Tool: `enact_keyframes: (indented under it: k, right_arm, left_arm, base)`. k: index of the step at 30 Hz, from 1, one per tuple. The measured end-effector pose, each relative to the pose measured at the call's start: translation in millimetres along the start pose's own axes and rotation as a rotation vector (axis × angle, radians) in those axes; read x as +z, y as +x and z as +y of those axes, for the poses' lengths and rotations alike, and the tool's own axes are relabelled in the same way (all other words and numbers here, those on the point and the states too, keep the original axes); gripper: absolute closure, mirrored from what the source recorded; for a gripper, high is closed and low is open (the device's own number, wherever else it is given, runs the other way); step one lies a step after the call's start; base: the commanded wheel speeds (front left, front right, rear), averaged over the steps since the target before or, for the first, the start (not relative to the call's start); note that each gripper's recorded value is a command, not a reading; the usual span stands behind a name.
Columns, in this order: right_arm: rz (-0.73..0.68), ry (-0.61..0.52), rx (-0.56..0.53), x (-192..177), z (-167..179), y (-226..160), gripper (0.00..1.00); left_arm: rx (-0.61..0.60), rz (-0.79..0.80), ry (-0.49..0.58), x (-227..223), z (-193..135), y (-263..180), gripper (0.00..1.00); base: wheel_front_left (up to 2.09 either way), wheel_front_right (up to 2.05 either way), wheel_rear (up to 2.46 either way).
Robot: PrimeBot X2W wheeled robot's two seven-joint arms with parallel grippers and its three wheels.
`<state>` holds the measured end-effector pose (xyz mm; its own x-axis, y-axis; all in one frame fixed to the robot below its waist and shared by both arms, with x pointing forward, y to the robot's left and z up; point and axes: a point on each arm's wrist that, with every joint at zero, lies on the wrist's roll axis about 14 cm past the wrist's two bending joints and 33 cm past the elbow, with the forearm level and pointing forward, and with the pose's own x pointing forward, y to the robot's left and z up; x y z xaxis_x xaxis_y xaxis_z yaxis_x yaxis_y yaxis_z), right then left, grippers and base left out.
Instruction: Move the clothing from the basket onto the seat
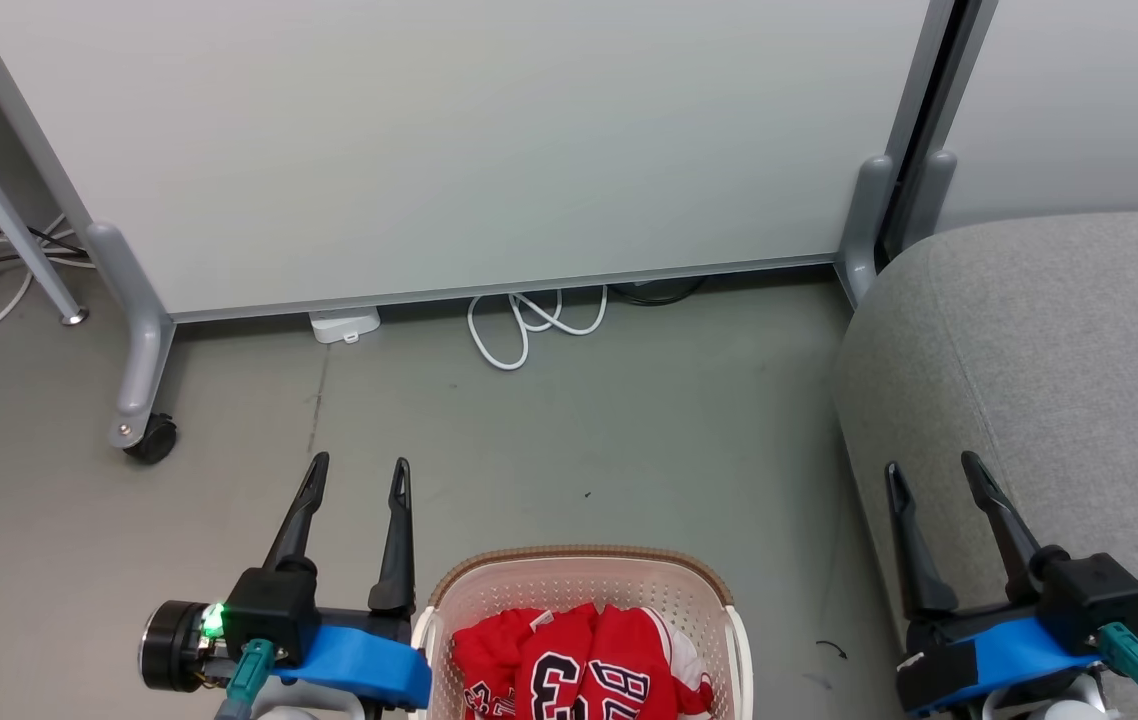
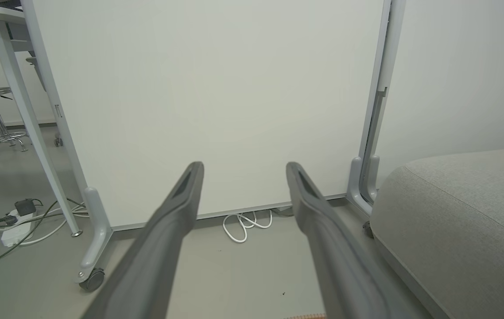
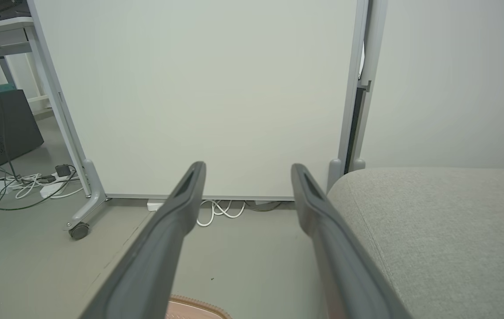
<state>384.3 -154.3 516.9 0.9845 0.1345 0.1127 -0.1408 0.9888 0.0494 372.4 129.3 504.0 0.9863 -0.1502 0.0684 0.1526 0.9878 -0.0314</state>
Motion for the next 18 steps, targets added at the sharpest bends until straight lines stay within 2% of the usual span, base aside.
enact_keyframes:
  k: [18]
  right_arm:
    - [0.027, 0.010, -0.029, -8.5, -9.0, -3.3, 0.00]
  left_arm:
    - [0.009, 0.013, -0.006, -4.0, 2.2, -1.2, 0.00]
  base:
    - [0.00, 0.00, 0.00]
